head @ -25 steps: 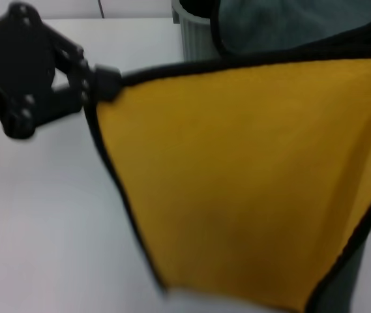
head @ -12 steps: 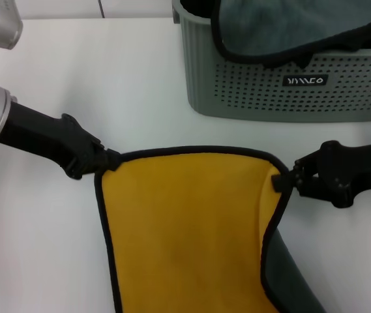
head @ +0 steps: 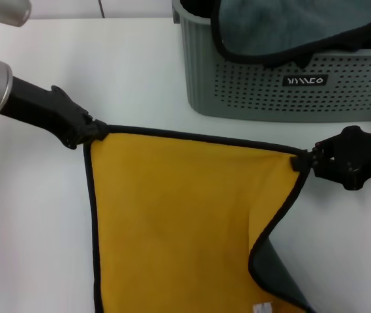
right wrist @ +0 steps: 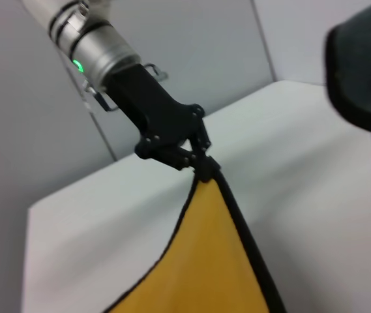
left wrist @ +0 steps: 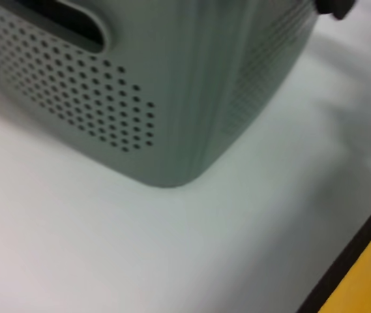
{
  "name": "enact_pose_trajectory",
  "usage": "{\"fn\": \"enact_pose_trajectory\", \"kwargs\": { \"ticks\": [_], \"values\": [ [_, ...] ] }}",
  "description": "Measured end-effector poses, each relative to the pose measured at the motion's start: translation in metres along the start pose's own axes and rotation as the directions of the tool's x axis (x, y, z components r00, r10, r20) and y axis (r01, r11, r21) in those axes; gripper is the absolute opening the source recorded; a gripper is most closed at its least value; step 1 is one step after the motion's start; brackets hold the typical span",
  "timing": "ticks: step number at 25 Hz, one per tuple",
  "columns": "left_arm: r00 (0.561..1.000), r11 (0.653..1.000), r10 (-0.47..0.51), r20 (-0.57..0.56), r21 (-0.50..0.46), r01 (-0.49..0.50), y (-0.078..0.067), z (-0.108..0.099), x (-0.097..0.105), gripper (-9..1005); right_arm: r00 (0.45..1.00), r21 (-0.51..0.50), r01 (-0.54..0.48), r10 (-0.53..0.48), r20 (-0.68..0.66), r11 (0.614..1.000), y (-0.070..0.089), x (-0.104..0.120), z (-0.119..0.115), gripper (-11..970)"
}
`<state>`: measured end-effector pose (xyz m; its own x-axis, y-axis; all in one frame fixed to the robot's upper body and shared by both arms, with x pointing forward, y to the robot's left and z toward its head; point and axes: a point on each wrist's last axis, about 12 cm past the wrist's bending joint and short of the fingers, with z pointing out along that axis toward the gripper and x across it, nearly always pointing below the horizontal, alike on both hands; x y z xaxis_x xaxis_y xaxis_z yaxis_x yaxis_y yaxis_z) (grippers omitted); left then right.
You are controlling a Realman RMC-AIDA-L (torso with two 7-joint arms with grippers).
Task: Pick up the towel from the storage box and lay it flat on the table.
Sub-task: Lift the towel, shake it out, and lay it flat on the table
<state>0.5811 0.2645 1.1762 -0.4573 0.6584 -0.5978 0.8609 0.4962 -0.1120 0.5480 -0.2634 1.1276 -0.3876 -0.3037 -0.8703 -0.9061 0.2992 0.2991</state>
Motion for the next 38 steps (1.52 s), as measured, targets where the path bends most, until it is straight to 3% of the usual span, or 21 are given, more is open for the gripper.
{"fn": "enact_pose_trajectory", "kwargs": {
  "ticks": [6, 13, 25, 32, 38],
  "values": [
    [0.999, 0.998, 0.049, -0.021, -0.035, -0.05, 0.003, 0.007, -0.013, 56, 0.995, 0.063, 0.096, -0.095, -0.02, 0.993, -0.008, -0.008, -0.007, 110],
    [0.995, 0.994, 0.098, -0.036, -0.04, -0.099, 0.003, 0.016, -0.026, 59, 0.95, 0.071, 0.286, -0.273, -0.152, 0.956, -0.016, -0.041, 0.0, 116],
    [0.995, 0.995, 0.097, -0.03, -0.036, -0.098, 0.004, 0.02, -0.03, 64, 0.671, -0.097, 0.612, -0.58, -0.461, 0.785, -0.009, -0.103, 0.046, 126],
    [0.995, 0.995, 0.093, -0.023, -0.029, -0.094, 0.002, 0.022, -0.032, 67, 0.496, -0.182, 0.718, -0.676, -0.545, 0.672, 0.004, -0.122, 0.064, 132],
    [0.996, 0.995, 0.092, -0.014, -0.034, -0.092, 0.002, 0.023, -0.032, 70, 0.389, -0.239, 0.768, -0.729, -0.562, 0.594, 0.015, -0.129, 0.081, 137]
  ]
}}
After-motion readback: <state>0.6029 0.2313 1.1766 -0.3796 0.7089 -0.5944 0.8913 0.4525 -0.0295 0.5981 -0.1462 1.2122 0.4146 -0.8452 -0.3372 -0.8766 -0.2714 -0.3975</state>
